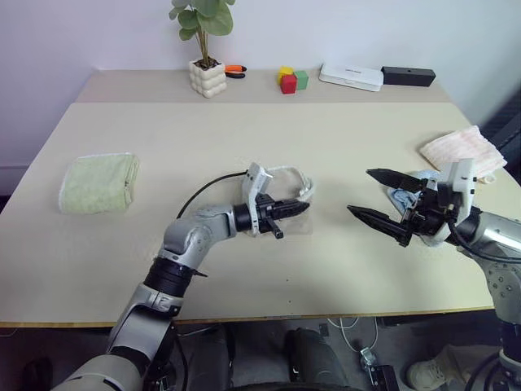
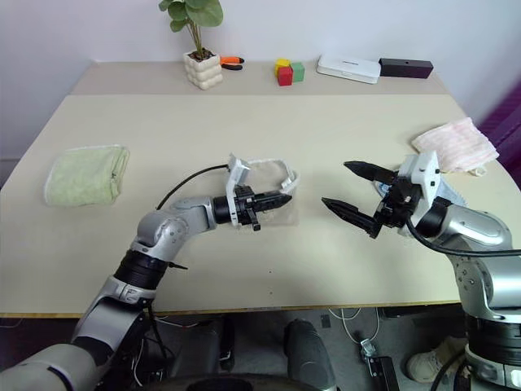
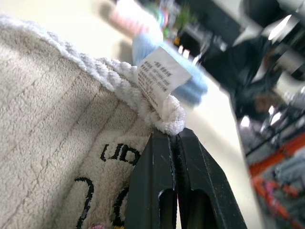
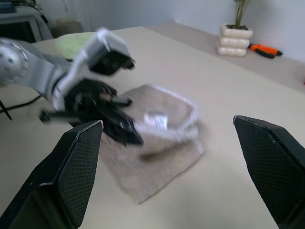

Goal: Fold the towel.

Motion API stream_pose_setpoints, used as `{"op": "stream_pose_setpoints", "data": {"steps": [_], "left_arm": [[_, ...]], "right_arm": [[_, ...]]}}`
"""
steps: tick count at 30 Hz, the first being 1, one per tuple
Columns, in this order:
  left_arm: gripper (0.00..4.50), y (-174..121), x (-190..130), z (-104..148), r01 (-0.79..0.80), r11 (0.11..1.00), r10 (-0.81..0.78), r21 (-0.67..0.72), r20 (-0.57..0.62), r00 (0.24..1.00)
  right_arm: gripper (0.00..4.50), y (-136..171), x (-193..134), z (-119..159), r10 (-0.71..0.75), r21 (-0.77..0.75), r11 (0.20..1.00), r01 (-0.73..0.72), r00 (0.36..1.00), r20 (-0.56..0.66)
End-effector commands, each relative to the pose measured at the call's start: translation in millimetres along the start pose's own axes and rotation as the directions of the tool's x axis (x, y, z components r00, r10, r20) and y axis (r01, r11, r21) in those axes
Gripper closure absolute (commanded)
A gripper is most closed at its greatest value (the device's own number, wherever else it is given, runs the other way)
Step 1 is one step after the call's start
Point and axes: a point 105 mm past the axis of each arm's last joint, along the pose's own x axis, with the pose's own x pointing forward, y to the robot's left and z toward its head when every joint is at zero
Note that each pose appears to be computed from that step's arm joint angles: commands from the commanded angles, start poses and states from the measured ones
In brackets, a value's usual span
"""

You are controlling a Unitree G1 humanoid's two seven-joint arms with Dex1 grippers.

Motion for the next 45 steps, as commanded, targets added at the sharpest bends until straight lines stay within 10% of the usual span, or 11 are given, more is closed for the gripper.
{"op": "stream_pose_setpoints", "data": {"steps": [1, 7, 16, 26, 31, 36, 38, 45], "left_arm": [[4.44, -12, 9, -4, 0.059, 0.997, -0.058, 0.041, -0.042, 0.997], [4.20, -12, 12, -12, 0.057, 0.997, -0.054, 0.042, -0.065, 0.996], [0.04, -14, 6, -4, 0.050, 0.995, -0.048, 0.088, -0.020, 0.999], [0.04, -46, -23, 48, 0.200, 0.971, -0.228, 0.128, 0.279, 0.933], [1.97, -29, -40, 70, 0.129, 0.990, -0.142, 0.060, 0.401, 0.905], [4.50, 14, -55, 69, -0.181, 0.983, 0.147, 0.028, 0.469, 0.871], [4.50, 20, -52, 64, -0.228, 0.974, 0.196, 0.014, 0.459, 0.867], [4.50, 31, -32, 58, -0.329, 0.943, 0.313, -0.047, 0.461, 0.831]], "right_arm": [[0.00, 5, 0, 13, 0.011, -0.046, 0.999, -0.010, 1.000, 0.024], [0.00, 5, 4, 9, 0.013, -0.052, 0.999, -0.013, 1.000, 0.007], [0.00, -2, 13, 8, 0.012, -0.058, 0.998, -0.012, 1.000, 0.009], [0.00, -45, 38, 28, -0.192, 0.019, 0.981, 0.192, 0.965, 0.181], [0.91, -51, 55, 29, -0.292, 0.105, 0.956, 0.274, 0.926, 0.239], [3.59, -58, 74, 27, -0.548, 0.244, 0.835, 0.492, 0.779, 0.305], [4.44, -54, 76, 22, -0.584, 0.237, 0.811, 0.534, 0.760, 0.286], [4.44, -11, 105, -11, -0.606, 0.267, 0.787, 0.556, 0.778, 0.168]]}}
